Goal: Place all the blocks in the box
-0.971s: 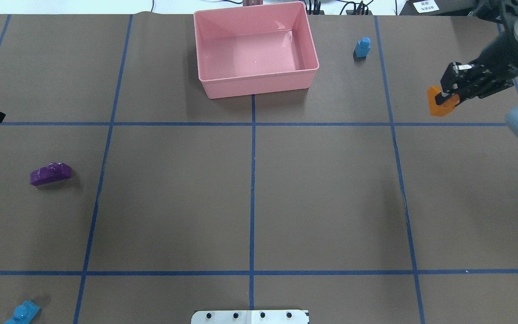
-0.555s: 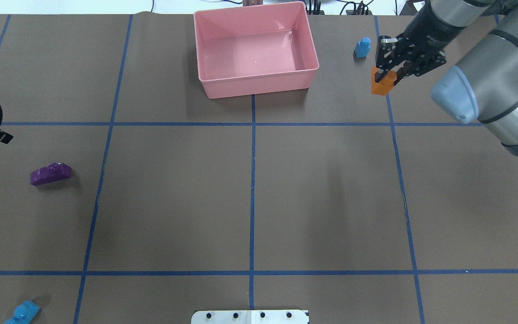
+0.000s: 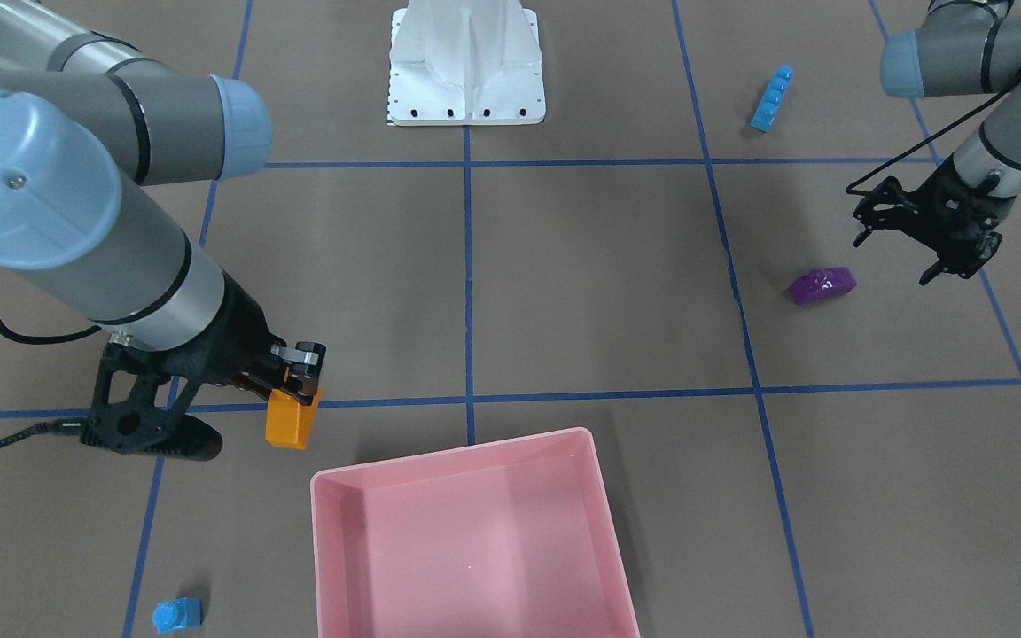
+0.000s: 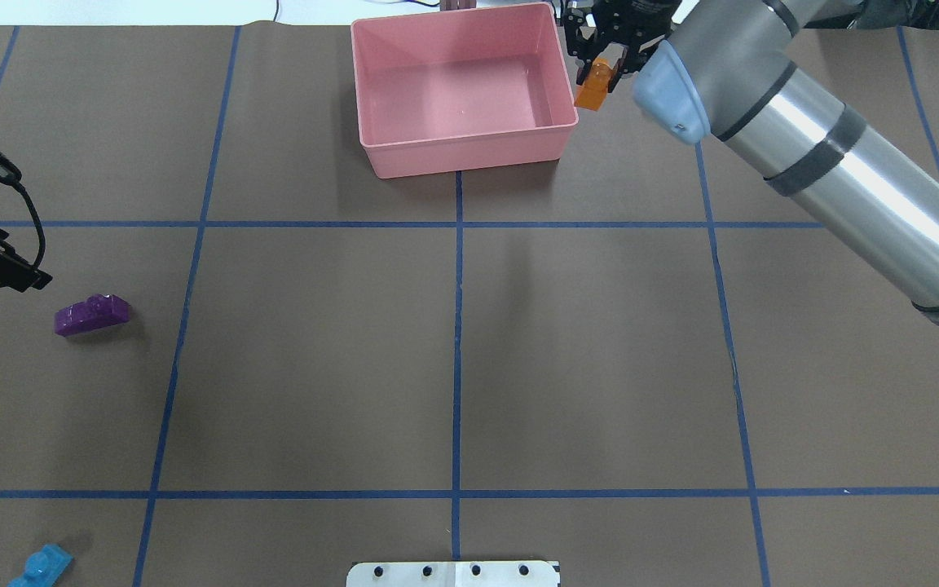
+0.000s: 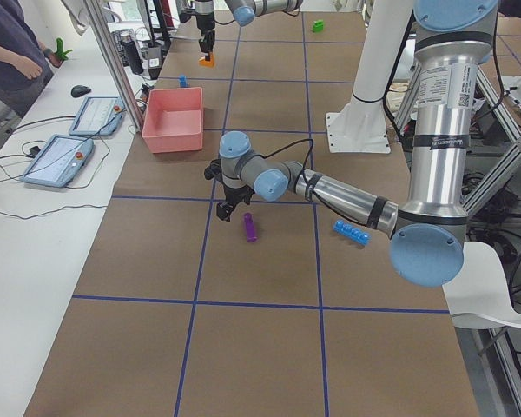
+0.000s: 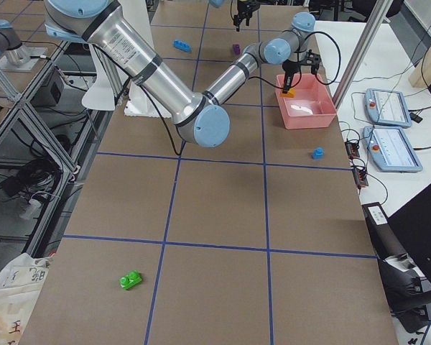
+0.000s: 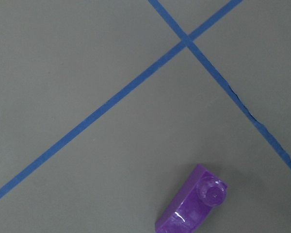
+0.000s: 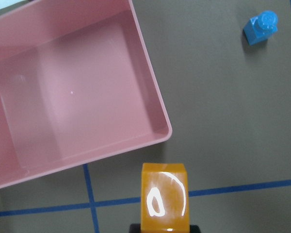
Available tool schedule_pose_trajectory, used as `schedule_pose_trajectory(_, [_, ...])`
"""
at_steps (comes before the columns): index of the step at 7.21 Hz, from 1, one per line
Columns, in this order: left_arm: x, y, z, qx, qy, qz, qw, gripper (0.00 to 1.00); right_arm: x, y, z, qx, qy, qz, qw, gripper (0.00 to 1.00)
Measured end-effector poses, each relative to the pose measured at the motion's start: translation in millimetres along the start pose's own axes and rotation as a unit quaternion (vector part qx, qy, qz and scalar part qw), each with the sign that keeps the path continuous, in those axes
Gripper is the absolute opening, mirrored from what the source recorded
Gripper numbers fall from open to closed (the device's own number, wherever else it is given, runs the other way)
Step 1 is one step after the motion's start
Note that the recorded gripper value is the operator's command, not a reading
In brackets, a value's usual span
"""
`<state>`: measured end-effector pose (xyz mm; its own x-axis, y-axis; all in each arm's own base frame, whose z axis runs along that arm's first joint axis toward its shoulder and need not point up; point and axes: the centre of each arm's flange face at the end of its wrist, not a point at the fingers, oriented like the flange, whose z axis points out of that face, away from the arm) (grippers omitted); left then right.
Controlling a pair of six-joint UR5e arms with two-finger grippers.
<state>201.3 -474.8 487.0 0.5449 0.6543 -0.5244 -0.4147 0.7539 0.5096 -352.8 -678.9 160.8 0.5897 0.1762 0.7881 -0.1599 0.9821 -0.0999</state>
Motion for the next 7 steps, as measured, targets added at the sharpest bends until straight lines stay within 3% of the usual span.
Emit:
schedule_pose_trajectory(4, [28, 2, 33, -0.021, 0.002, 0.013, 0.9997, 0.99, -53, -47, 33, 0.076, -0.024, -0.048, 0.9956, 0.00])
schedule_pose_trajectory(7, [27, 5, 49, -0.034, -0.001, 0.013, 0.9993, 0.99, -78, -54, 89, 0.137, -0.023, -0.085, 0.9867, 0.00])
